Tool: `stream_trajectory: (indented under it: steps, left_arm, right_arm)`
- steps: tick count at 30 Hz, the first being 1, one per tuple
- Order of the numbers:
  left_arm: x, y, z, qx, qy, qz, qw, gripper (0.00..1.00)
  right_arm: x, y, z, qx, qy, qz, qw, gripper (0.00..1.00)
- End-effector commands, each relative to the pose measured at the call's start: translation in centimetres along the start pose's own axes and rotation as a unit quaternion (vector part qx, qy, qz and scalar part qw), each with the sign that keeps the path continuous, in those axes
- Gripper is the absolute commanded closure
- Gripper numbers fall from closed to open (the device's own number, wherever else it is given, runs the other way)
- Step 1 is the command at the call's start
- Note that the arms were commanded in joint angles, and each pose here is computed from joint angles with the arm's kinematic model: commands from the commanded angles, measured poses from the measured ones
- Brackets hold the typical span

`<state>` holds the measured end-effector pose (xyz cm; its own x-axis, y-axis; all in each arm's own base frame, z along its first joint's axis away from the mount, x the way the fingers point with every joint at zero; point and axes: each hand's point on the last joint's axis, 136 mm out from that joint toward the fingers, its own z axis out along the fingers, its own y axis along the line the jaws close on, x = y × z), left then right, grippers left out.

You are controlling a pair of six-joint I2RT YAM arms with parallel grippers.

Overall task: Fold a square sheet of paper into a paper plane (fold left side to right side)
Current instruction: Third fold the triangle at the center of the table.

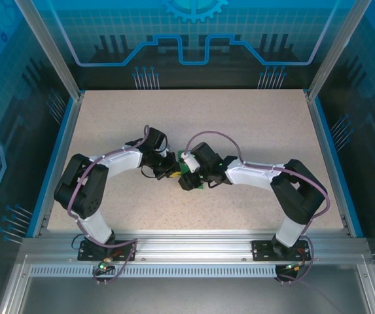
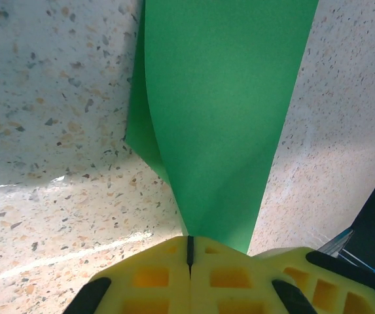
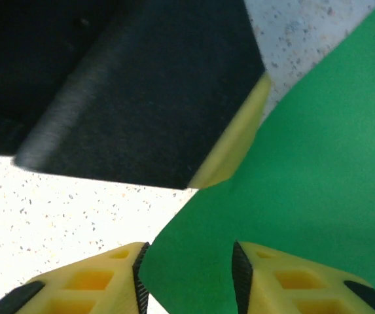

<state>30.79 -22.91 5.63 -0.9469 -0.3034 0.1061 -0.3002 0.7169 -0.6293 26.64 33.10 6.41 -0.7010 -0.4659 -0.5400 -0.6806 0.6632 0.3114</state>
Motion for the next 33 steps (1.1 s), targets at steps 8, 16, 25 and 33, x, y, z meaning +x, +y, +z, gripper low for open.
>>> stream_trajectory:
  steps: [8, 16, 25, 33]
  left_arm:
    - [-0.2, -0.3, -1.8, -0.015, -0.018, 0.027, 0.999, 0.79]
    - [-2.5, -1.1, -4.8, -0.01, -0.067, 0.039, 0.997, 0.62]
    - [-4.7, -2.5, -1.1, -0.007, -0.029, 0.072, 0.997, 0.83]
    - [-5.6, -3.1, 3.3, -0.031, 0.013, 0.108, 0.994, 0.88]
  right_arm:
    - [0.4, 0.6, -0.3, -0.008, 0.013, -0.004, 1.0, 0.98]
    - [0.7, 0.7, -0.5, -0.029, 0.012, 0.012, 0.999, 0.99]
    - [1.2, 0.1, 0.1, -0.042, 0.015, 0.042, 0.998, 0.99]
    - [1.5, -0.2, 0.6, -0.047, 0.018, 0.058, 0.997, 0.99]
